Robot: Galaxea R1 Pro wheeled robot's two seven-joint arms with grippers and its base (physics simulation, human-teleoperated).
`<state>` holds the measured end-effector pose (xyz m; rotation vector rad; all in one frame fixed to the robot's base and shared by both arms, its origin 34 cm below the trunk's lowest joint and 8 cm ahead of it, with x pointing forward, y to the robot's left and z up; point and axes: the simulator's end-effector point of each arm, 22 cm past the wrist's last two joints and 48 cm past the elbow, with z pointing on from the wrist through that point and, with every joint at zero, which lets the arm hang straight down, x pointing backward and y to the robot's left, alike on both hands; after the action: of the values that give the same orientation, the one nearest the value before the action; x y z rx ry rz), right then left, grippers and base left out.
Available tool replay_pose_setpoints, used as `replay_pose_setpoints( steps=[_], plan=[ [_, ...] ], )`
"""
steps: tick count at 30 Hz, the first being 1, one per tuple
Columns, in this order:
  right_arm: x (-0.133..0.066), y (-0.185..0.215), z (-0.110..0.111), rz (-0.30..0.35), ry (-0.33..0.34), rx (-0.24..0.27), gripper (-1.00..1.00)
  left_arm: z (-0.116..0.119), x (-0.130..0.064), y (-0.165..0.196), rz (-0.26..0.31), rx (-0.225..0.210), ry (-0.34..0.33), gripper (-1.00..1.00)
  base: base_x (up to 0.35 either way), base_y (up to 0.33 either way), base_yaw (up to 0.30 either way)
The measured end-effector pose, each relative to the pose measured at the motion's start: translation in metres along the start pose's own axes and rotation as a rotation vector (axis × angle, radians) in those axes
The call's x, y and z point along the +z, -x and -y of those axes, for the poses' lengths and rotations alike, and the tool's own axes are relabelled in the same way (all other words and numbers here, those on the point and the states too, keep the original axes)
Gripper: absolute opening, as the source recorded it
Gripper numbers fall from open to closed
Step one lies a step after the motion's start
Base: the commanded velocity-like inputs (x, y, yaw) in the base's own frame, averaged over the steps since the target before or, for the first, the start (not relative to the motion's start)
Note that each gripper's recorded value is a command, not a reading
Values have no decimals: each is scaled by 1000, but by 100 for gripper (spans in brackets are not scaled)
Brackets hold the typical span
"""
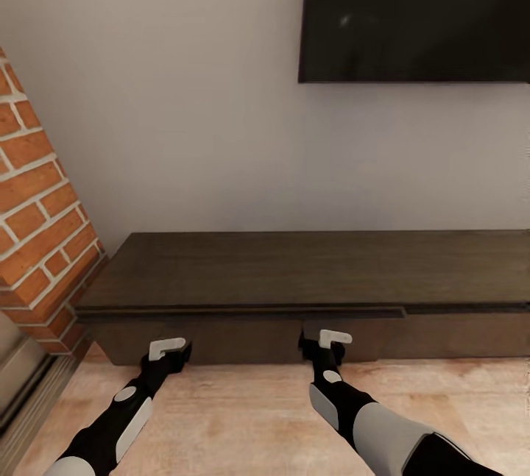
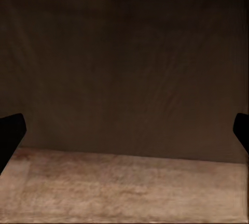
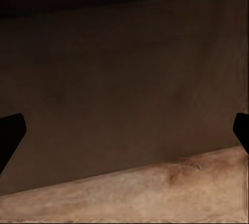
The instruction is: Place each of the two pumpkins and all three candles from the living room inside a cabinet in the living room (use any cabinet), then make sure every cabinet is closed, and position the cauldron so it is next to a table in the living room.
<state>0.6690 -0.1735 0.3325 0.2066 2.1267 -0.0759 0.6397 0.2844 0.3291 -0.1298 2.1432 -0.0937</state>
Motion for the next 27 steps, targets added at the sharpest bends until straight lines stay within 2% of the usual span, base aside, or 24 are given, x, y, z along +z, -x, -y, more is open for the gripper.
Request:
replay_pose_setpoints(
  steps=[11,14,15,16,17,19,22,24,27],
  plan=[
    [0,-4,0,-17,0,-6,100,-1,0,-2,-10,-3,2,100,-333,0,0],
    [-1,-15,0,-70,0,-23,100,-3,0,-4,-21,-7,3,100,-336,0,0],
    [-1,-24,0,-112,0,-33,100,-4,0,-7,-35,-8,4,100,-337,0,0],
    [-4,-41,0,-194,1,-57,100,-5,0,-13,-65,-11,5,100,-337,0,0],
    [-5,-47,0,-225,1,-67,100,-5,-1,-23,-118,-14,5,100,-337,0,0],
    [-11,-65,-1,-333,6,-90,100,-6,-7,-52,-273,-21,4,100,-278,0,0],
    [-21,-85,-4,-477,9,-66,100,-4,-23,-83,-496,-30,-2,100,-103,0,0],
    [-27,-93,-5,-559,12,-40,100,1,-34,-90,-598,-32,-14,100,-35,0,0],
    [-35,-98,-8,-639,29,-18,100,5,-47,-97,-696,-42,-22,100,-14,0,0]
  ],
)
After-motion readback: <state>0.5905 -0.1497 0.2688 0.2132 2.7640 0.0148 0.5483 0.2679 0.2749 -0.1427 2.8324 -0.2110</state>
